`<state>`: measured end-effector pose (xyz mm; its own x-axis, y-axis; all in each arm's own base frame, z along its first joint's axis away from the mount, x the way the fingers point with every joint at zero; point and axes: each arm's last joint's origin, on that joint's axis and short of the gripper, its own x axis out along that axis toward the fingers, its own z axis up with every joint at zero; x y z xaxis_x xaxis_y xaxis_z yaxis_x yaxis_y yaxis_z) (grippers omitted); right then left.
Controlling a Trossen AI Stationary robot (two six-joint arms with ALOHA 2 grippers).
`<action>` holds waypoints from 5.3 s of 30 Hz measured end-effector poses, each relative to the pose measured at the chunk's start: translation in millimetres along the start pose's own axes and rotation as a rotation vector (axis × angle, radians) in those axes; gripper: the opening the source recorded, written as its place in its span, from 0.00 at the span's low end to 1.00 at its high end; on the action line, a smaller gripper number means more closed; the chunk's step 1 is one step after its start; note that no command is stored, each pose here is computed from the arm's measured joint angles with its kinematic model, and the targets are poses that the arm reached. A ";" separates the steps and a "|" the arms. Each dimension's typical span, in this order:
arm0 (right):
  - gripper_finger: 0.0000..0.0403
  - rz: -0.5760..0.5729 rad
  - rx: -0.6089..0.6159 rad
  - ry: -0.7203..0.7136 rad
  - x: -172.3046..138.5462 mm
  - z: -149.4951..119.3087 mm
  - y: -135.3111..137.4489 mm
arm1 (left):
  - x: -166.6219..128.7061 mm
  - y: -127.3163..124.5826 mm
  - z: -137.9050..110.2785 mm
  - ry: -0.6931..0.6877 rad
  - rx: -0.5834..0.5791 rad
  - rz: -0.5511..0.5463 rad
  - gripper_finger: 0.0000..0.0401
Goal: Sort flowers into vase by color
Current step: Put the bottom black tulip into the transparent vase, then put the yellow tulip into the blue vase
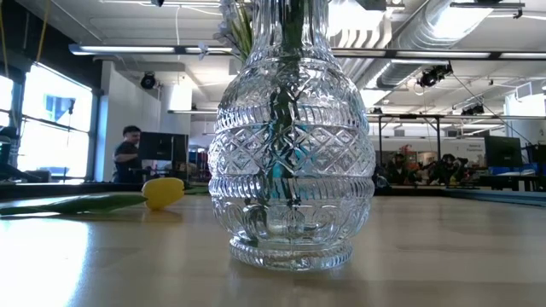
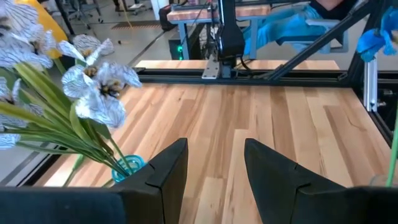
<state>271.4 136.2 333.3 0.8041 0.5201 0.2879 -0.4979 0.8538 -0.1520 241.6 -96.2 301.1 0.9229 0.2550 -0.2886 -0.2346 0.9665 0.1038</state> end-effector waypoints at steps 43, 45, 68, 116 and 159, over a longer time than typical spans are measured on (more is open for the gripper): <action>0.58 -0.059 0.134 0.253 6.3 -52.5 -20.4 | 0.0 0.5 -0.3 0.001 -0.015 0.011 0.37; 0.62 -0.057 0.132 0.259 3.6 -47.2 -20.3 | 0.0 0.5 -0.3 0.001 -0.015 0.011 0.37; 0.64 -0.061 0.169 0.516 -19.0 -45.7 -20.2 | 0.1 0.5 -0.4 0.001 -0.016 0.011 0.37; 0.64 -0.553 0.233 0.895 -61.5 -48.5 -12.7 | 20.0 -41.4 -161.9 1.119 -0.283 0.141 0.27; 0.64 -0.552 -0.067 0.275 -50.7 -68.8 -49.9 | 68.3 -8.9 -24.5 -0.151 0.060 0.035 0.00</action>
<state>277.9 68.7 261.2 0.9959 -0.0202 0.0883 0.0300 0.9933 -0.1119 299.2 -86.7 257.2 0.9511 0.2765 -0.1377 -0.2526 0.9527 0.1689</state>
